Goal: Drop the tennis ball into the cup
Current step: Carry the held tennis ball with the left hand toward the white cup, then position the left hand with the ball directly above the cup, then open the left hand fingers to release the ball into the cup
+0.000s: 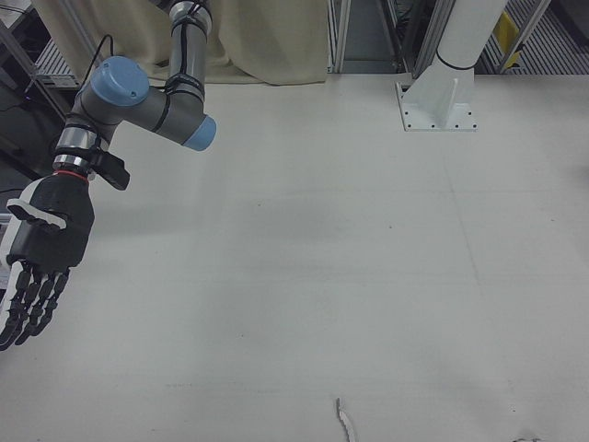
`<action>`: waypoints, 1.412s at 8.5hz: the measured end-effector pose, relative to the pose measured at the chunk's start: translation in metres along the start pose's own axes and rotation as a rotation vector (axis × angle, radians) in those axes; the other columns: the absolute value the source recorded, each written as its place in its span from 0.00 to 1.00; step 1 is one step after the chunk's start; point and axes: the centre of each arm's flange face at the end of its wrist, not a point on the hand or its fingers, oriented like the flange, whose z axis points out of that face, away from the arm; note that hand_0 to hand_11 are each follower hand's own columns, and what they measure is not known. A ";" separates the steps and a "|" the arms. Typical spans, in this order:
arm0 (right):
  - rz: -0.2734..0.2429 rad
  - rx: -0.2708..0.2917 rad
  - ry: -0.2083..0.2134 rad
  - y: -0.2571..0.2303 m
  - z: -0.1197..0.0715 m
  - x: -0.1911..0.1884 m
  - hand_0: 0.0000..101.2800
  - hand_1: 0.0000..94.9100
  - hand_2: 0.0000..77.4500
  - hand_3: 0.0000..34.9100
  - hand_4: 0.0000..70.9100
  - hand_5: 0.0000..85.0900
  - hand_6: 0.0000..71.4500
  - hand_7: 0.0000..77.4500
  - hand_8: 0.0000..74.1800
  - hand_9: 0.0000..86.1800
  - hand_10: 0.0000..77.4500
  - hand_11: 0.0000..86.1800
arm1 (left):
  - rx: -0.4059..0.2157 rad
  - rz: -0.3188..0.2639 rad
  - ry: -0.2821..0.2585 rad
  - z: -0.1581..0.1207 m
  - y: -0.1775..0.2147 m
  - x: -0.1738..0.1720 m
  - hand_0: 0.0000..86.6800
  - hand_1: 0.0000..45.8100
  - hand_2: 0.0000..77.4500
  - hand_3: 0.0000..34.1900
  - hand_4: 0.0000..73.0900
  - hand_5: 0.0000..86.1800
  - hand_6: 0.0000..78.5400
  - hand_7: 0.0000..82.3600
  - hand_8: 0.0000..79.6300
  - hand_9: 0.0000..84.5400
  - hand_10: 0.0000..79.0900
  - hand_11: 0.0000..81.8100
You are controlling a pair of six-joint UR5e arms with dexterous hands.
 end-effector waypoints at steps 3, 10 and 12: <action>0.000 0.000 0.000 0.000 0.000 0.000 0.00 0.01 0.01 0.00 0.00 0.00 0.00 0.00 0.00 0.00 0.00 0.01 | -0.035 0.010 -0.028 0.016 0.017 -0.030 0.92 0.70 0.19 0.00 0.28 0.32 0.89 0.54 0.53 0.59 0.26 0.41; 0.000 0.001 0.000 -0.001 0.000 0.000 0.00 0.01 0.01 0.00 0.00 0.00 0.00 0.00 0.00 0.00 0.00 0.01 | -0.014 -0.001 -0.077 0.028 0.017 -0.086 0.92 0.62 0.20 0.00 0.31 0.30 0.89 0.55 0.53 0.61 0.26 0.41; 0.000 0.000 0.000 0.000 0.000 0.000 0.00 0.01 0.01 0.00 0.00 0.00 0.00 0.00 0.00 0.00 0.00 0.01 | -0.002 0.005 -0.066 0.028 0.008 -0.078 0.92 0.63 0.21 0.00 0.31 0.30 0.89 0.55 0.53 0.61 0.26 0.41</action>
